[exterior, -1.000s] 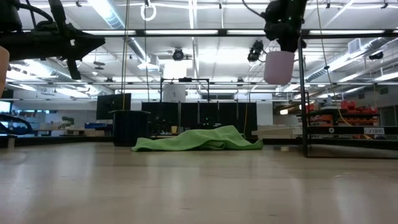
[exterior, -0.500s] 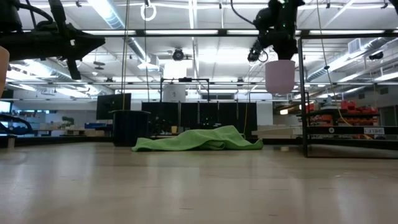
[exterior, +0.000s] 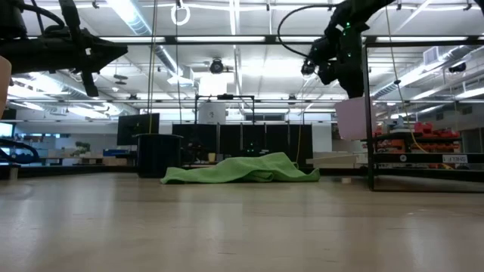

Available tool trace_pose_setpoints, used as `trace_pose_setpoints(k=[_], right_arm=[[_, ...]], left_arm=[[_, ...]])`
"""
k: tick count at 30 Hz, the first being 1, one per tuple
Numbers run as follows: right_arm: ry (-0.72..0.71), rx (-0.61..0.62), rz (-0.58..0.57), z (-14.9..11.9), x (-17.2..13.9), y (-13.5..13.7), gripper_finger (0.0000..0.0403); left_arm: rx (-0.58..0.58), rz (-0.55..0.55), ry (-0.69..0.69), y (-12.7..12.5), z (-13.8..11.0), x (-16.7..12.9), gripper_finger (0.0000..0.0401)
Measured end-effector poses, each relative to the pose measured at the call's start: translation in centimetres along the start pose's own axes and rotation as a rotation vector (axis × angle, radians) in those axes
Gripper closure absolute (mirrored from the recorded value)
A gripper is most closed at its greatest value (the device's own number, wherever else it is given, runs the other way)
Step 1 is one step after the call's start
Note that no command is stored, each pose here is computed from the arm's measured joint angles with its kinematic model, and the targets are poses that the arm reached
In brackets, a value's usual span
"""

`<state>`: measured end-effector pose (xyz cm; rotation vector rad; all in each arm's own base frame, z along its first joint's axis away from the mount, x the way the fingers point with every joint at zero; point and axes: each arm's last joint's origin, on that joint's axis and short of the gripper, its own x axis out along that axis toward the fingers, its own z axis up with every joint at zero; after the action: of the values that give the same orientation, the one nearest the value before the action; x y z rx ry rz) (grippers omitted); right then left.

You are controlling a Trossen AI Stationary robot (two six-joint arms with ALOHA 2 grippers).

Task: Stack small to large cups/mugs on shelf
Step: Put the pink mug on the shelf

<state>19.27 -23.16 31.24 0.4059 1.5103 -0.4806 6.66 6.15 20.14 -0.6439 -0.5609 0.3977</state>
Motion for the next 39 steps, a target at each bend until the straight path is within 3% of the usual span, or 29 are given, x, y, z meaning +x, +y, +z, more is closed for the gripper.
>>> trace_pose_setpoints(k=[8,15,19,39], right_arm=[[-0.091,-0.035,-0.025,0.8,0.6,-0.8,0.0398],[-0.079,-0.018,0.025,0.4,1.8,-1.5,0.0398],[-0.076,-0.021,0.026,0.3,2.7,-1.5,0.0398],[-0.079,-0.177,0.013,0.1,3.7,-2.2,0.0398]], left_arm=[[0.000,0.000,0.000,0.0,0.0,0.0,0.0363],[-0.003,0.000,0.000,0.0,0.0,0.0,0.0369],[-0.018,-0.020,-0.074,-0.4,0.5,0.0,0.0373],[-0.020,-0.019,-0.077,-0.4,0.5,0.0,0.0376]])
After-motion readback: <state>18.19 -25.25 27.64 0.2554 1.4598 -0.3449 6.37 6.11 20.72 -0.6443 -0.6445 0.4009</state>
